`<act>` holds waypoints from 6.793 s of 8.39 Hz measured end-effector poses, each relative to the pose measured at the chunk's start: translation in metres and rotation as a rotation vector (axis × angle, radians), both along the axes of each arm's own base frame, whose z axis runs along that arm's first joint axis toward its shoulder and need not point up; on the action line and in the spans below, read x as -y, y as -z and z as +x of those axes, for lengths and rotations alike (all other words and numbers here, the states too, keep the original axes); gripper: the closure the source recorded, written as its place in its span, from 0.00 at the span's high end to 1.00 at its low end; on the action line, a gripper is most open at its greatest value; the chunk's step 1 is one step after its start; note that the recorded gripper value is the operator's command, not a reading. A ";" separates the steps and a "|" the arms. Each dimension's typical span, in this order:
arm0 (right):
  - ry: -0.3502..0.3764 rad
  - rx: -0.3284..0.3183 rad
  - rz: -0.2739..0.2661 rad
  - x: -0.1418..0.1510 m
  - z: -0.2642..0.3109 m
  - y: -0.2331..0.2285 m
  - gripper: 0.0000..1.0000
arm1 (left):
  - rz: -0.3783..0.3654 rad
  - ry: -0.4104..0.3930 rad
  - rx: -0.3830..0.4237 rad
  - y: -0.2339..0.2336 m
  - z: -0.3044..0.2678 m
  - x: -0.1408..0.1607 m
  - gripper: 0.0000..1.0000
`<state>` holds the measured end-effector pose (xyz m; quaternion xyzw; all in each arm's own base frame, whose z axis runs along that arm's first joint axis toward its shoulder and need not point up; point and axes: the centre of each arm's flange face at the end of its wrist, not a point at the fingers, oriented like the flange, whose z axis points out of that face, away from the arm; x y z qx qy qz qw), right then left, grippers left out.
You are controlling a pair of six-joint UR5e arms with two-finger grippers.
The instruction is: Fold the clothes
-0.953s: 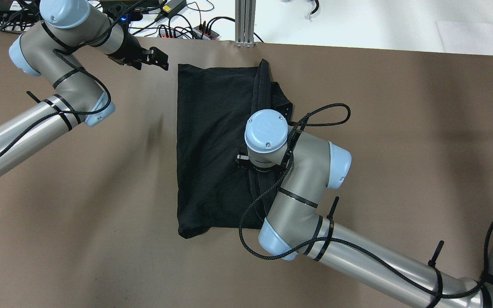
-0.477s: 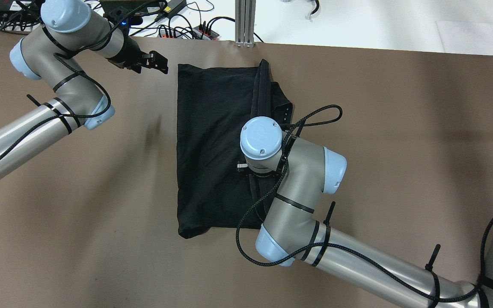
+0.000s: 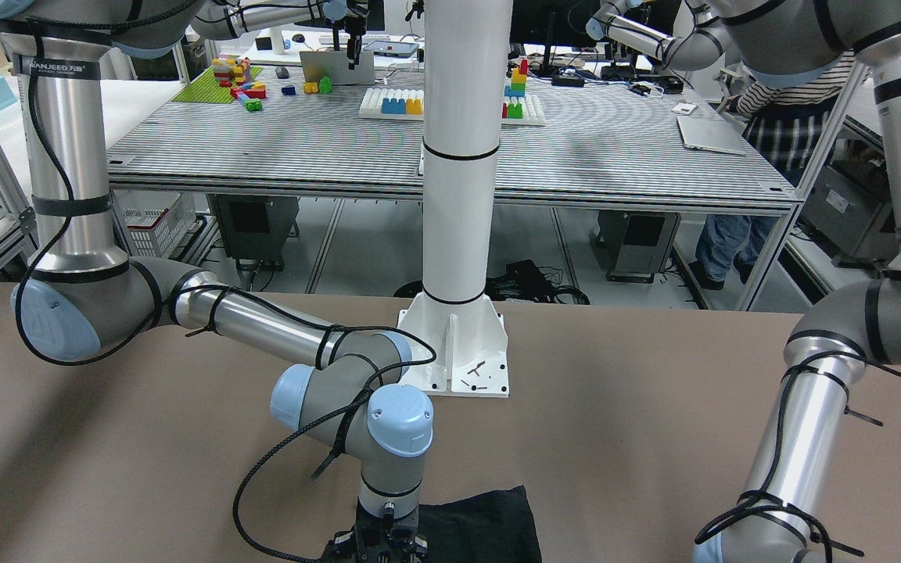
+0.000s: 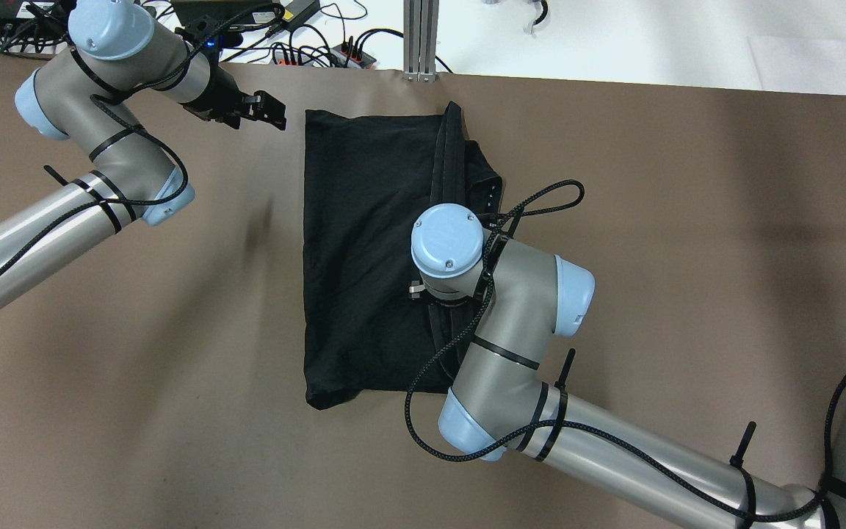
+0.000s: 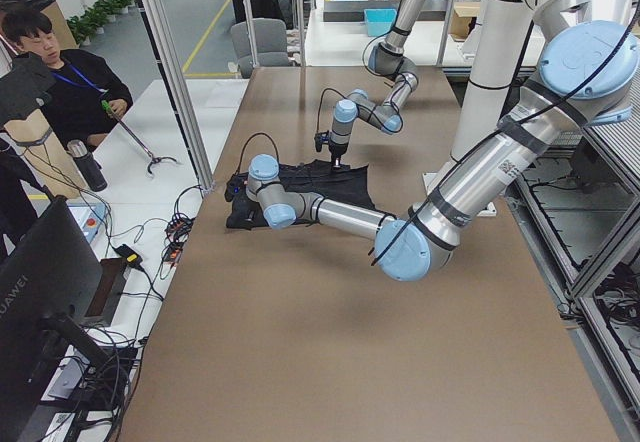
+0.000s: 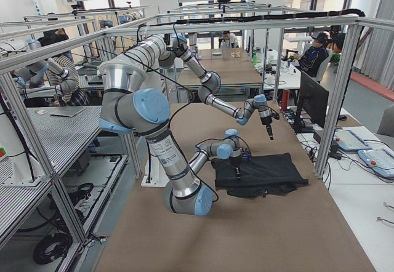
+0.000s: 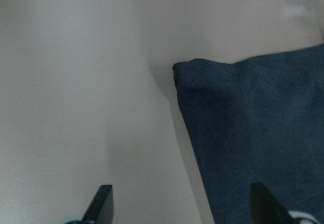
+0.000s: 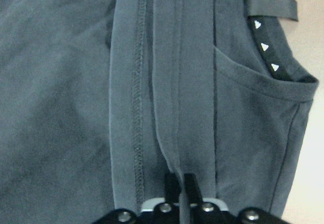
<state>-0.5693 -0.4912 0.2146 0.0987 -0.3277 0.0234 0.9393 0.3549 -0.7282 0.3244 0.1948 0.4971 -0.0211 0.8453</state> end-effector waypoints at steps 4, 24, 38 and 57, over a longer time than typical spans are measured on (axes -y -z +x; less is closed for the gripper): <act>0.017 0.010 0.023 -0.023 0.038 -0.026 0.00 | 0.002 -0.001 -0.001 -0.001 -0.001 -0.003 0.95; 0.299 -0.081 0.248 -0.118 0.004 -0.002 0.43 | -0.012 -0.017 -0.010 -0.016 0.009 -0.027 0.95; 0.336 -0.100 0.270 -0.134 0.039 -0.038 0.00 | -0.011 -0.019 -0.011 -0.015 0.010 -0.027 0.95; 0.208 -0.138 0.233 -0.040 0.041 -0.067 0.20 | -0.002 -0.027 -0.017 -0.006 0.016 -0.030 0.95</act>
